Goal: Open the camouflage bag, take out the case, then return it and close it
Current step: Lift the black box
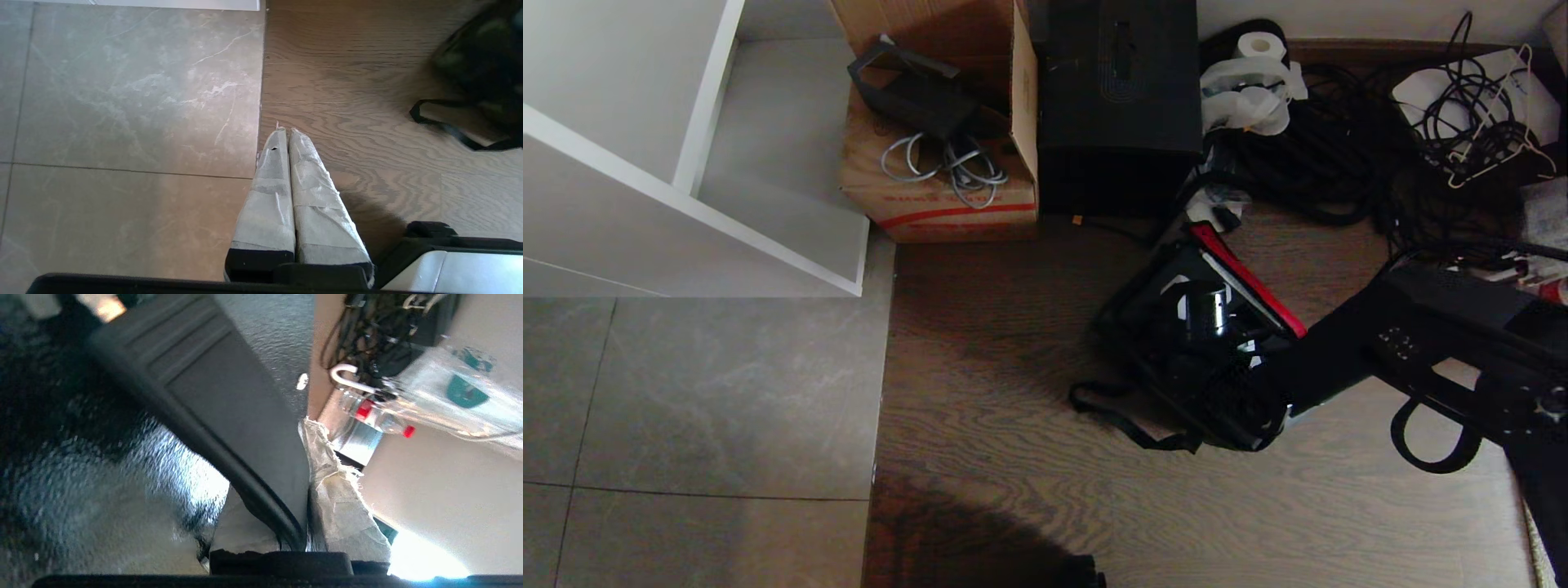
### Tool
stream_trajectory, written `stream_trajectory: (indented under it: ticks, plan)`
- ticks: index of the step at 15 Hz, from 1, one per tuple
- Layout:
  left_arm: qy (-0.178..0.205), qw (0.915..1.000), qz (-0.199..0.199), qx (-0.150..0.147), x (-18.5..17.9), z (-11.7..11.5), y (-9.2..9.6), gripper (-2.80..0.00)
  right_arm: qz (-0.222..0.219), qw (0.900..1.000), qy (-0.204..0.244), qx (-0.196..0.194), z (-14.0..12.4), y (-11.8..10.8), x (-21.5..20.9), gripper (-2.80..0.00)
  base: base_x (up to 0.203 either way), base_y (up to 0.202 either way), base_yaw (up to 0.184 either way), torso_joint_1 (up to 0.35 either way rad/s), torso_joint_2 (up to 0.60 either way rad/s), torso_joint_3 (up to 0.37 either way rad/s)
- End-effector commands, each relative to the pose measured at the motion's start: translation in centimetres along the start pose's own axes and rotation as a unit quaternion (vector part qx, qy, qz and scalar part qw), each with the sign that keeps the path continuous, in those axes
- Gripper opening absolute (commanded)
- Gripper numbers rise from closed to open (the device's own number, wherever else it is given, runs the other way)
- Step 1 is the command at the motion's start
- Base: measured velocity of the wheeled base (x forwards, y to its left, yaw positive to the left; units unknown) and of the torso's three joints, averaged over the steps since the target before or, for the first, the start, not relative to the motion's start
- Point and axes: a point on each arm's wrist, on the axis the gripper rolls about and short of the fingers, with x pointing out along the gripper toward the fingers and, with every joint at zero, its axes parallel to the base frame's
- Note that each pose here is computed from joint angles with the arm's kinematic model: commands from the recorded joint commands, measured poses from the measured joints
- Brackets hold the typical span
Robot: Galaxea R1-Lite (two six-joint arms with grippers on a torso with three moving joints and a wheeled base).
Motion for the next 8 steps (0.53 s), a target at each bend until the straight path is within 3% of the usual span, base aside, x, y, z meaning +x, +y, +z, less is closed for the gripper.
stream_trajectory:
  ticks: [1, 5, 8]
  plan:
    - [0.001, 1.0, 0.0, 0.0, 0.0, 0.0, 0.0, -2.8, -0.005, 1.0, 0.007, -0.002, 0.0, 1.3, 0.9, -2.8, 0.0, 0.0, 0.0, 0.0, 0.0, 0.0]
    - [0.001, 1.0, 0.0, 0.0, 0.0, 0.0, 0.0, -2.8, 0.003, 1.0, 0.011, 0.0, -0.6, 2.9, 1.1, -2.8, 0.0, 0.0, 0.0, 0.0, 0.0, 0.0]
    - [0.001, 1.0, 0.0, 0.0, 0.0, 0.0, 0.0, -2.8, 0.0, 1.0, 0.009, 0.01, -0.1, 1.6, 1.0, -2.8, 0.0, 0.0, 0.0, 0.0, 0.0, 0.0]
